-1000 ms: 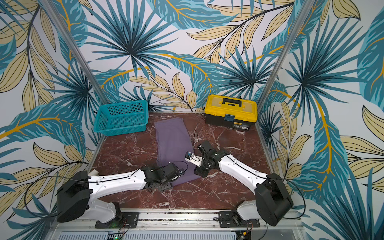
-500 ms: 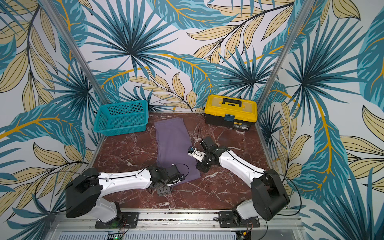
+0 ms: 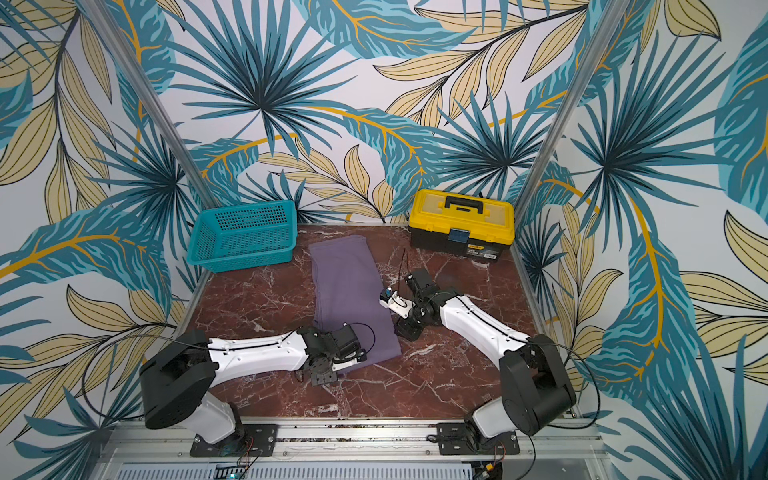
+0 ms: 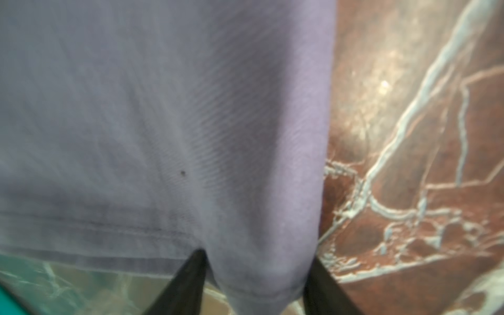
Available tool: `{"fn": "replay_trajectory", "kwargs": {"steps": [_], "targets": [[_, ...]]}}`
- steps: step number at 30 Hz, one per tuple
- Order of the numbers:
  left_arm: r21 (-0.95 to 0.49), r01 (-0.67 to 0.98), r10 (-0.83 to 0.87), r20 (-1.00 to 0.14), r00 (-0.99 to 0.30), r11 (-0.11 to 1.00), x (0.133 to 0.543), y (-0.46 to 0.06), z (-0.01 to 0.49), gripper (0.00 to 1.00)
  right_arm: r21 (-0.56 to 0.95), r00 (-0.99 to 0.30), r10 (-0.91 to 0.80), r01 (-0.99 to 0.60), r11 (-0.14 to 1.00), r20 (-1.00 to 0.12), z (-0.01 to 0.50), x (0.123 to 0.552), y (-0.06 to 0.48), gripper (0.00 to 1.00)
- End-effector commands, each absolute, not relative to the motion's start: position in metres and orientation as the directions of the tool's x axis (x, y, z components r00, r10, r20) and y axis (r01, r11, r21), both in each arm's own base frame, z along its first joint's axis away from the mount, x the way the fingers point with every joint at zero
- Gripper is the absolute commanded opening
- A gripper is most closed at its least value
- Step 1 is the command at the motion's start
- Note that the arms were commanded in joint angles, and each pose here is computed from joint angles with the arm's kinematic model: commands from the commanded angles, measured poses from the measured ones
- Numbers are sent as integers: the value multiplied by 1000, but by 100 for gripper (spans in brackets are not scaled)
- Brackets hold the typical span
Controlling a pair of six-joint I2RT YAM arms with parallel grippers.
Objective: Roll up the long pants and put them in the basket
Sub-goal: Roll the long pant at the center of the board.
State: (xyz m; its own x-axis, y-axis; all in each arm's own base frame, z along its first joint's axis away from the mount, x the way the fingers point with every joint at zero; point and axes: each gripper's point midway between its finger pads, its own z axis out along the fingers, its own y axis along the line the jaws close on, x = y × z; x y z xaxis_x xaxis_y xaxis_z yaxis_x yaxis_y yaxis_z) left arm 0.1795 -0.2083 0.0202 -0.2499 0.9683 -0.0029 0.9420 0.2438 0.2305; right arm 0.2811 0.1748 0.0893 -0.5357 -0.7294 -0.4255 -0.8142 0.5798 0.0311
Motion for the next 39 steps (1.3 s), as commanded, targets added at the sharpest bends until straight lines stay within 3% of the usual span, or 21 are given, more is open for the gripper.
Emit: {"fn": "replay_trajectory", "kwargs": {"steps": [1, 5, 6, 13, 18, 23, 28, 32, 39], "targets": [[164, 958, 972, -50, -229, 235, 174, -225, 17, 40, 75, -563, -715, -804, 590, -415, 91, 277, 171, 53], [52, 966, 963, -108, -248, 255, 165, -235, 27, 5, 92, -583, -679, -785, 613, -446, 101, 285, 169, 53], [18, 961, 954, -123, -273, 277, 165, -236, 32, 0, 100, -587, -669, -781, 617, -455, 103, 286, 170, 53], [-253, 867, 831, -266, -489, 429, 180, -240, 66, 0, 196, -606, -618, -775, 601, -500, 119, 279, 183, 52], [-422, 747, 724, -254, -641, 513, 198, -234, 61, 0, 321, -629, -554, -767, 555, -545, 138, 266, 202, 49], [-581, 616, 660, -171, -731, 532, 210, -228, 56, 0, 488, -646, -495, -763, 424, -580, 162, 242, 225, 46], [-629, 534, 640, -75, -765, 565, 223, -217, 46, 1, 630, -670, -468, -729, 268, -577, 177, 217, 243, 44], [-655, 479, 600, -49, -799, 584, 230, -210, 40, 2, 727, -690, -513, -665, 170, -511, 167, 198, 262, 39], [-658, 441, 571, -21, -821, 610, 240, -203, 34, 2, 746, -658, -630, -641, 180, -413, 129, 195, 289, 34]]}}
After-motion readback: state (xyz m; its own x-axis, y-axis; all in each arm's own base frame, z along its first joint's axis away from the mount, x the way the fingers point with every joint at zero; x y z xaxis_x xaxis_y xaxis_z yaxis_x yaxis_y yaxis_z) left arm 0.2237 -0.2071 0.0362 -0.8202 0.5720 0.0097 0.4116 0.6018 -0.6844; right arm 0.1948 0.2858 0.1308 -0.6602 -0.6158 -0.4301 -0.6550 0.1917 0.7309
